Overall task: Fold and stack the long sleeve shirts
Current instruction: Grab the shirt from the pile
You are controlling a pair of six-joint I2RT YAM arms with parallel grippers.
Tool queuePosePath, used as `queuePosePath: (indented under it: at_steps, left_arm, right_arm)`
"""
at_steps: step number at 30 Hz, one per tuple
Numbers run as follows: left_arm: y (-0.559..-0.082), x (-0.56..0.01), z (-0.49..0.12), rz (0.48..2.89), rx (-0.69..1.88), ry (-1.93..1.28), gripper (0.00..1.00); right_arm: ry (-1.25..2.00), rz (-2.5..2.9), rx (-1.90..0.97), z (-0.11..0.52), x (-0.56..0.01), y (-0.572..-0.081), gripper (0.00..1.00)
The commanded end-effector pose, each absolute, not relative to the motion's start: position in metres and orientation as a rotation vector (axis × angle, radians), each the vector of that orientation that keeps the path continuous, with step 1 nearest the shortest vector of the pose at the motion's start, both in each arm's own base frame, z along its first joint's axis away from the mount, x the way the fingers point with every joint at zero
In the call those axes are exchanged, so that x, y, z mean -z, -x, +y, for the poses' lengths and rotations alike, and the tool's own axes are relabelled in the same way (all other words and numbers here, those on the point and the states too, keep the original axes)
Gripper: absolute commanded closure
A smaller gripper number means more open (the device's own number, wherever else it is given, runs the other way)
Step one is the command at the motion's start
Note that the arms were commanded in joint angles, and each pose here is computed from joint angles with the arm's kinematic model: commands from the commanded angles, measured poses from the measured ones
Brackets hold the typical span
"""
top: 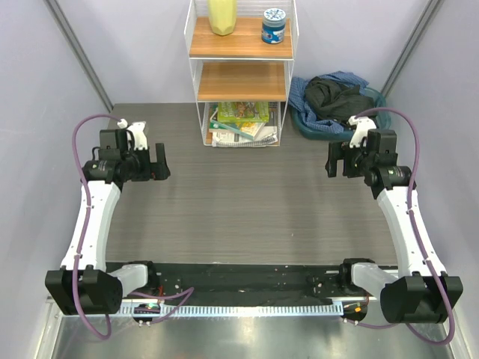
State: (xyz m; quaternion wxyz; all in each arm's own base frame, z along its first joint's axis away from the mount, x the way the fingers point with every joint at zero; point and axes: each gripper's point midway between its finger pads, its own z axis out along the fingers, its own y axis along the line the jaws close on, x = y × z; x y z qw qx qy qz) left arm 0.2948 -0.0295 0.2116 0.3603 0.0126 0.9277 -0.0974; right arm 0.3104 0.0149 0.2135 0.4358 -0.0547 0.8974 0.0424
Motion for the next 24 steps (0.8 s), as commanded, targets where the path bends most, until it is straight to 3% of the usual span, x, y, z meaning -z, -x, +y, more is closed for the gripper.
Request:
queuePosePath:
  at_steps: [1,11,17,24]
  left_arm:
    - [-0.314,-0.255,-0.028,2.250,0.244,-0.002,0.00]
    - [-0.340,-0.308,-0.018,2.034,0.197,0.074,0.00]
    - [-0.349,-0.334,-0.027,1.923,0.245,0.020,0.00]
    - [-0.361,-0.315,-0.033,1.966,0.289,0.020,0.00]
  right_arm:
    - [0.080,2.174,-0.075,0.008,-0.239,-0.330,0.00]
    - [0.049,2.075,-0.019,-0.025,-0.291,-0.398,0.00]
    - [-0.045,2.008,0.006,-0.075,-0.314,-0.480,0.00]
    - [-0.036,1.975,-0.046,-0.087,-0.301,-0.570,0.00]
